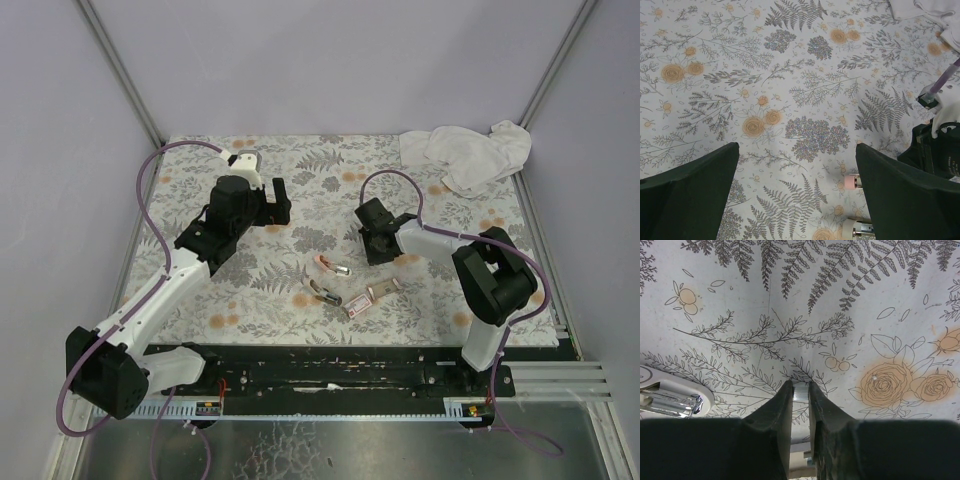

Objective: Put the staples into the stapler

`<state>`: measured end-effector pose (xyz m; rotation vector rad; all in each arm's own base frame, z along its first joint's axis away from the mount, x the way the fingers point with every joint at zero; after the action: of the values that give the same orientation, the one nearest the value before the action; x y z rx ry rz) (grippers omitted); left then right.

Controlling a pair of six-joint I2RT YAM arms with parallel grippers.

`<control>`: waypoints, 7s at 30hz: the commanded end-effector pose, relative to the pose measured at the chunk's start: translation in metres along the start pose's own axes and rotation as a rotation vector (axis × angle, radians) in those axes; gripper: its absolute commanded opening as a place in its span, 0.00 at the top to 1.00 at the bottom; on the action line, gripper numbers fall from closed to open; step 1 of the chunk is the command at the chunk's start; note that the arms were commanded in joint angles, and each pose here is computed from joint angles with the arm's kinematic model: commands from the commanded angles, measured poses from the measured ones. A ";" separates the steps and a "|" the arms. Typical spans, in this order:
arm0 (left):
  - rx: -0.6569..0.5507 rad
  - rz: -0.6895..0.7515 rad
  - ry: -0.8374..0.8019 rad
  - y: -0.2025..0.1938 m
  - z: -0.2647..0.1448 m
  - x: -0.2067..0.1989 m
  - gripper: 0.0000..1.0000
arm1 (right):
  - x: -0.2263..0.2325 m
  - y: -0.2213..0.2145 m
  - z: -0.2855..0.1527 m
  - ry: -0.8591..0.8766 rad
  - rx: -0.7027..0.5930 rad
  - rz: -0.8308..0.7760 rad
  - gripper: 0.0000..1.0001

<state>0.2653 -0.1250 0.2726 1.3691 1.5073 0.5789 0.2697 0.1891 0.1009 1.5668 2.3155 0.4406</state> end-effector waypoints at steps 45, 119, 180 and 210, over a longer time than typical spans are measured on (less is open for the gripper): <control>-0.068 -0.020 -0.017 0.010 -0.002 -0.002 0.00 | 0.099 -0.023 -0.059 0.508 -0.304 -0.612 0.81; 0.495 -0.393 -0.293 -0.158 0.006 -0.018 0.45 | 0.081 -0.033 -0.098 0.556 -0.419 -0.443 0.80; 0.845 0.158 -0.395 -0.124 0.054 -0.042 0.40 | 0.080 -0.046 -0.055 0.519 -0.354 -0.488 0.78; 0.244 -0.075 -0.015 -0.036 0.032 0.024 0.07 | 0.079 -0.044 -0.042 0.459 -0.303 -0.541 0.79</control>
<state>0.2713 -0.1221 0.2156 1.5644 1.6658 0.3065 0.1845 0.2436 0.1112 0.7127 2.7258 1.0260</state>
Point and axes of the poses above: each gripper's point midway between its finger pads, its own z axis out along the fingers, its own x axis along the line the jaws close on, y = z × x, the point moved 10 cm from there along -z, back along the fingers, and after that the axes turned 9 degrees about -z, right-handed, at the moved point
